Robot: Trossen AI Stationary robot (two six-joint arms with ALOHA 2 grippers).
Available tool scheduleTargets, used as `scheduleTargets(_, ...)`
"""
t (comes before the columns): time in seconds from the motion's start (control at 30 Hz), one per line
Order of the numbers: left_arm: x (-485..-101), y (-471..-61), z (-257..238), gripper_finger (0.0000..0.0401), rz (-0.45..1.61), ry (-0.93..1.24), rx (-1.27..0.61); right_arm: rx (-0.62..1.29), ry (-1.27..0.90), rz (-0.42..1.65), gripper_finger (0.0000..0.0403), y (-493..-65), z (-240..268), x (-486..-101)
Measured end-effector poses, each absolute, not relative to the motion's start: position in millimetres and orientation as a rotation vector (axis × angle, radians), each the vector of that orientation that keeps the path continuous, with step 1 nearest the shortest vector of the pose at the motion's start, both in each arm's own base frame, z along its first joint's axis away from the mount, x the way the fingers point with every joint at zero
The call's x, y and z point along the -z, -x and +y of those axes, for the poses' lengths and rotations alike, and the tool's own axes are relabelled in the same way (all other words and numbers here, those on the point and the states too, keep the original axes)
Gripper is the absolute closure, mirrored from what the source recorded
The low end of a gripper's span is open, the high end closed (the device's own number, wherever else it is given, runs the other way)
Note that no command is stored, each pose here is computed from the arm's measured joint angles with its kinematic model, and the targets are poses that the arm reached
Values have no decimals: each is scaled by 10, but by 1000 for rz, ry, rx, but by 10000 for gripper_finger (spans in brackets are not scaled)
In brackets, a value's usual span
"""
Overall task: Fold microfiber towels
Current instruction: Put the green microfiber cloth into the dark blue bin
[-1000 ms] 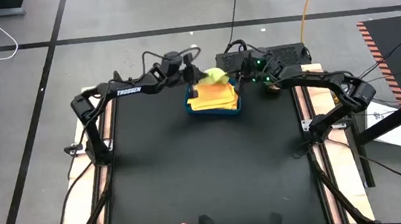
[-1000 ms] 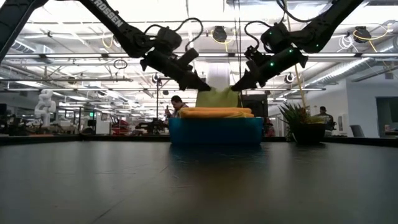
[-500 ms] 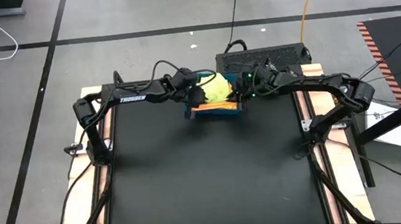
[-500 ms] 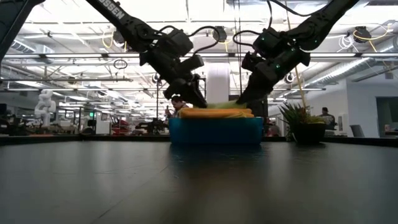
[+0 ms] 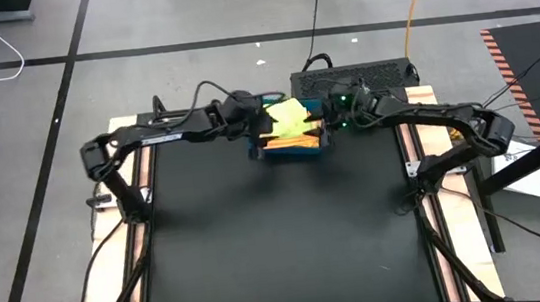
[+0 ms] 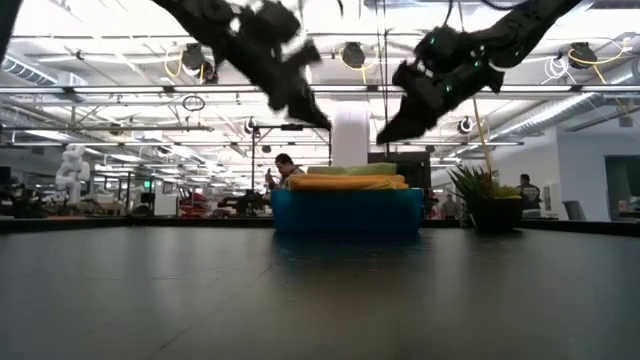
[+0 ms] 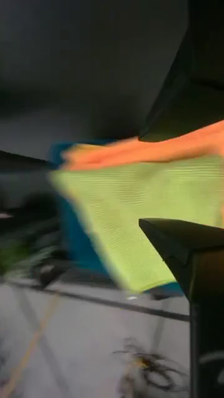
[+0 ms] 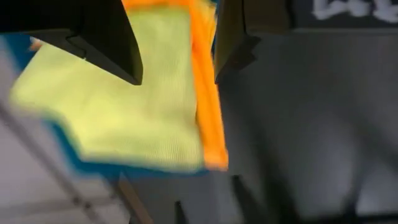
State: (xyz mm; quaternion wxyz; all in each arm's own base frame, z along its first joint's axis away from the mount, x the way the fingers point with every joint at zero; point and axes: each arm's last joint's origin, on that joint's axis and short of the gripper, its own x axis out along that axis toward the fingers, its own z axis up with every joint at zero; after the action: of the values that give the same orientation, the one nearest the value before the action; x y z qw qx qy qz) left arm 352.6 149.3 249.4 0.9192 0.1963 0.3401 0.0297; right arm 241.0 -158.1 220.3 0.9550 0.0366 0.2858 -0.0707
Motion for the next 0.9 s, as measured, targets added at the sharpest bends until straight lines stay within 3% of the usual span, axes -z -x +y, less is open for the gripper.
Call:
scheduleTargets(0.13,-2895,-3455,1424,184,509,-363,-115,174,19,405,211,-2418,-1587,-2465)
scheduleTargets(0.23,-2955,-3459,1543,194,429,-283,-217,257,18,315,219,-2454,-1623,-2508)
scheduleTargets(0.63,-1735,-3845,1804,265,651,-116,-209,296,-67,568,238,-2552,-1640,-1694)
scheduleTargets(0.9,-1635,-3919,1767,278,686,-190,-229,286,-112,657,238,-2587,-1663,-1391)
